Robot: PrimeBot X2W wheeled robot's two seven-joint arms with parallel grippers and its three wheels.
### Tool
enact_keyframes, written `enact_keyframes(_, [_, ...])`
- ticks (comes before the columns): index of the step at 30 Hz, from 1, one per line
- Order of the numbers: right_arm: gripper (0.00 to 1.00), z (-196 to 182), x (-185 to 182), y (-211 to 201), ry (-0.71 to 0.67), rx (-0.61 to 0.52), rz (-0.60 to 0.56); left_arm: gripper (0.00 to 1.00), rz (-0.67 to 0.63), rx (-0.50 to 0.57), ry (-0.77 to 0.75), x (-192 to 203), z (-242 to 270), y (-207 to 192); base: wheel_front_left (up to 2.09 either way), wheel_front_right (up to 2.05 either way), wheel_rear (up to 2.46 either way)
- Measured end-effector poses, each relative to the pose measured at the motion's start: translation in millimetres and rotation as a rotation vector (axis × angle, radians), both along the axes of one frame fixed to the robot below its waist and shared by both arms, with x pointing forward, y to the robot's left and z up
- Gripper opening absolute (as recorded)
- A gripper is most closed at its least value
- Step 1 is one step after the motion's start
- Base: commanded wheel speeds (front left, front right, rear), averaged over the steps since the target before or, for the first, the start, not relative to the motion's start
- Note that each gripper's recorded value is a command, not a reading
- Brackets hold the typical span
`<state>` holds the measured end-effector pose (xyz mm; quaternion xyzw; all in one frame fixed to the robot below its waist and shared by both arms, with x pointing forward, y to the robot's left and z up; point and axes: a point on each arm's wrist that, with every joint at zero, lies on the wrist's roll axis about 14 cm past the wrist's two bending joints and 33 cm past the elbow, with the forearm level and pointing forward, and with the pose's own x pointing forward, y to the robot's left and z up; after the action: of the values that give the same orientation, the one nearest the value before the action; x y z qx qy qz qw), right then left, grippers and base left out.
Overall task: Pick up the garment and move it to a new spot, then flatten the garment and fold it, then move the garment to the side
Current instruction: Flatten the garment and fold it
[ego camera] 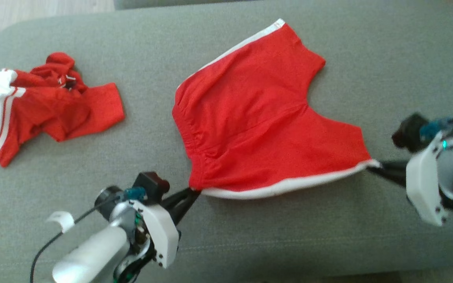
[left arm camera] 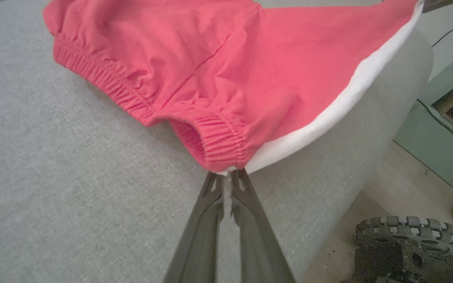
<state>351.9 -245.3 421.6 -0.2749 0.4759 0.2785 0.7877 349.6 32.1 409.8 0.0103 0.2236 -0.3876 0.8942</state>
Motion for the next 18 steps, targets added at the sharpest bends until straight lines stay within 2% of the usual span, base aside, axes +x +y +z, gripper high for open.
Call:
enact_keyframes(8, [0.00,31.6,80.5,19.0,-0.134,0.017,0.039,0.00,0.052,-0.059,-0.064,49.6,28.8,2.8,0.00,0.00,0.00])
enact_keyframes(18, [0.00,40.4,162.6,42.6,-0.200,0.000,0.066,0.00,0.138,-0.075,-0.126,104.3,43.8,19.5,0.00,0.00,0.00])
